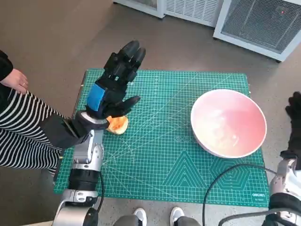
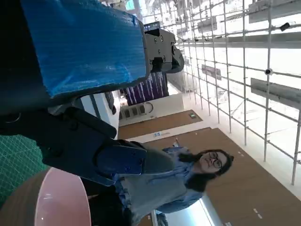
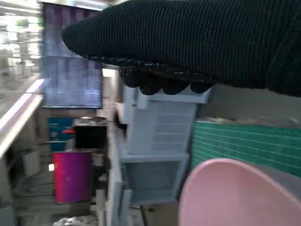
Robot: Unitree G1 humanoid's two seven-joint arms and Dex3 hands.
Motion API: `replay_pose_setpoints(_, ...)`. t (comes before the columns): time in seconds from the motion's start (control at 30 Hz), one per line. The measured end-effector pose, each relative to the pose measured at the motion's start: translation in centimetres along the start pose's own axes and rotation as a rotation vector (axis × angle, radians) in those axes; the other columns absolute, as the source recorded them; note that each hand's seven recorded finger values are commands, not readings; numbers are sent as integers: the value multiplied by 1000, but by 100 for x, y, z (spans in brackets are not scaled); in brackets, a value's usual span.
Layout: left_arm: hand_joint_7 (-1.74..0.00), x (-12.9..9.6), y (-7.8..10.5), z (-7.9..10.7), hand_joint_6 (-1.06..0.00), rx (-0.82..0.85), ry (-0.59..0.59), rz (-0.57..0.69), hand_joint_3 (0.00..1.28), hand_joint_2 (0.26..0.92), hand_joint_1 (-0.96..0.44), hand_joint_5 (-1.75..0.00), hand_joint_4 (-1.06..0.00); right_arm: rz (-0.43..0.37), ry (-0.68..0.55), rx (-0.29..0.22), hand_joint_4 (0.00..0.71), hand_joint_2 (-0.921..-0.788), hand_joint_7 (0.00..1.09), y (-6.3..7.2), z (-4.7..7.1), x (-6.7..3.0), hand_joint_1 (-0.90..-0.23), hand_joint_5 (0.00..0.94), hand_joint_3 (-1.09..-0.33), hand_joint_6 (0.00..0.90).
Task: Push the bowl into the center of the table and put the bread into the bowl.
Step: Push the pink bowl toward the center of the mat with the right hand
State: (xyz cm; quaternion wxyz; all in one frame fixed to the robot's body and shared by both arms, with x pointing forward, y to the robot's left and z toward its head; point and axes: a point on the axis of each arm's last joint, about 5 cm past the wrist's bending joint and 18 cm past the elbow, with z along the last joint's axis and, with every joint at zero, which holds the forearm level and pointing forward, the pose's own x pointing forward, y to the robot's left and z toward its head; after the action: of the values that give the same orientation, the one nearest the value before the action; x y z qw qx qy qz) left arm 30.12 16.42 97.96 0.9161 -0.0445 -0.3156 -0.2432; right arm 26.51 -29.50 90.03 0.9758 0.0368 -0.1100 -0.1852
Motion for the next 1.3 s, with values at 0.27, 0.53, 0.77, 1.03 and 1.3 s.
replay_pose_setpoints(0.27, -377, -5, 16, 8, 1, 6, 2, 0, 271, 921, -607, -18, -83, 34, 75, 18, 96, -921, 357, 140, -113, -36, -586, 17, -781, 47)
replay_pose_setpoints(0.53, -375, -7, 24, 12, 1, 10, 2, 0, 268, 921, -609, -13, -76, 92, 113, 27, 101, -921, 353, 310, -165, -38, -607, 14, -791, 67)
replay_pose_setpoints(0.77, -369, -14, 42, 19, 1, 15, 4, 1, 266, 921, -609, -12, -75, 143, 119, 32, 121, -921, 347, 439, -167, -18, -632, 19, -781, 80)
replay_pose_setpoints(1.03, -373, -32, 64, 17, 1, 19, 9, 7, 262, 921, -610, -15, -85, 205, 118, 17, 138, -921, 341, 569, -155, 9, -637, 20, -777, 87)
replay_pose_setpoints(1.3, -389, -48, 68, 13, 1, 20, 12, 16, 262, 921, -607, -17, -93, 259, 121, 25, 138, -921, 338, 722, -168, 2, -645, 14, -772, 92)
